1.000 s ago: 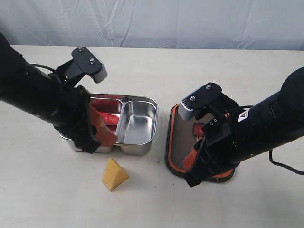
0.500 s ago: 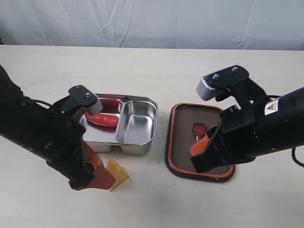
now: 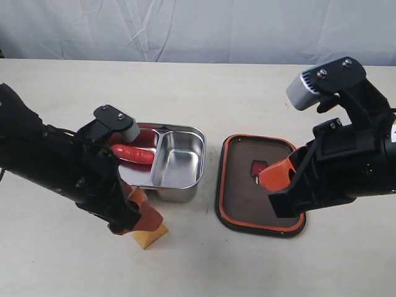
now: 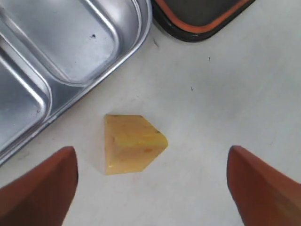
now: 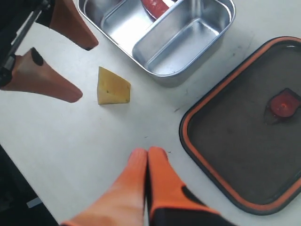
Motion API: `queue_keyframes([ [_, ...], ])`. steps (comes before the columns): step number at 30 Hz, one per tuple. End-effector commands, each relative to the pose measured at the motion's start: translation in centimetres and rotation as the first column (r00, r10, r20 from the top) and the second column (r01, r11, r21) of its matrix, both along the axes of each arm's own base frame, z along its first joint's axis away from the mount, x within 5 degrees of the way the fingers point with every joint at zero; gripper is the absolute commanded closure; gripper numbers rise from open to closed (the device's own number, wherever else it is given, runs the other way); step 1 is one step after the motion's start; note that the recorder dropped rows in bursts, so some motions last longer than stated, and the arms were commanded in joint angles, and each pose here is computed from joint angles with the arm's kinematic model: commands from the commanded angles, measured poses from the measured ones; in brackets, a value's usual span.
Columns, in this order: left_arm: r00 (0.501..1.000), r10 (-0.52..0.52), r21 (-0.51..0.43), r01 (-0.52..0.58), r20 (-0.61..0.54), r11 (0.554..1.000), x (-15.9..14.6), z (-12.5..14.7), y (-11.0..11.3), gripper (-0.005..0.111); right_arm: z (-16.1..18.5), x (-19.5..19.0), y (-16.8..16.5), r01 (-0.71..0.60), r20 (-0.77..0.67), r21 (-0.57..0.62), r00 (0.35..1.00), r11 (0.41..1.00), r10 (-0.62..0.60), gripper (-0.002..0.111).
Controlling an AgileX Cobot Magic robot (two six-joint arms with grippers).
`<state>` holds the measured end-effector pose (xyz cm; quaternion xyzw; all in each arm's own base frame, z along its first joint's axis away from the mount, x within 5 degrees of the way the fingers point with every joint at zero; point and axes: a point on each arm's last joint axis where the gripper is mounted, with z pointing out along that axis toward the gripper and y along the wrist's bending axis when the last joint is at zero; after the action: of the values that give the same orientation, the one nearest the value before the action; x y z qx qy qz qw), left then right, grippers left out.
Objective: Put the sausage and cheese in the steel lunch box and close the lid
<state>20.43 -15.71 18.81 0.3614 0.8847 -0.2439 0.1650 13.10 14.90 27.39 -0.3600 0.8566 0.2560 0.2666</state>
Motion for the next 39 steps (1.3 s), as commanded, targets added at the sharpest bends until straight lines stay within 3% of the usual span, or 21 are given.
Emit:
queue_keyframes([
  [1, 0.998, -0.036, 0.048, 0.034, 0.056, 0.998, -0.1, -1.1, -1.1, 0.026, 0.1, -0.1, -0.2, 0.008, 0.007, 0.000, 1.000, 1.000, -0.008, 0.109],
  [10, 0.996, -0.053, 0.117, 0.044, 0.071, 0.992, 0.4, -3.5, -2.1, 0.026, 0.0, -0.1, -0.2, 0.003, -0.001, -0.007, 1.000, 1.000, -0.003, 0.109],
  [18, 0.999, -0.039, 0.161, 0.036, 0.018, 0.986, 0.7, -5.9, -2.2, 0.030, -0.1, -0.1, -0.3, 0.007, 0.002, -0.019, 1.000, 1.000, -0.007, 0.109],
  [21, 0.999, -0.043, 0.174, 0.045, -0.017, 0.984, 0.6, -6.6, -2.2, 0.045, -0.1, -0.1, -0.3, 0.007, 0.002, -0.019, 1.000, 1.000, -0.007, 0.109],
  [28, 0.994, -0.067, 0.169, 0.081, -0.084, 0.982, 0.0, -6.8, -2.2, 0.106, -0.1, -0.2, -0.3, 0.002, -0.001, -0.026, 1.000, 1.000, -0.002, 0.109],
  [39, 0.979, -0.116, 0.148, 0.141, -0.168, 0.979, -1.0, -6.5, -2.3, 0.107, -0.2, -0.2, -0.4, -0.006, -0.007, -0.038, 1.000, 0.999, 0.006, 0.109],
])
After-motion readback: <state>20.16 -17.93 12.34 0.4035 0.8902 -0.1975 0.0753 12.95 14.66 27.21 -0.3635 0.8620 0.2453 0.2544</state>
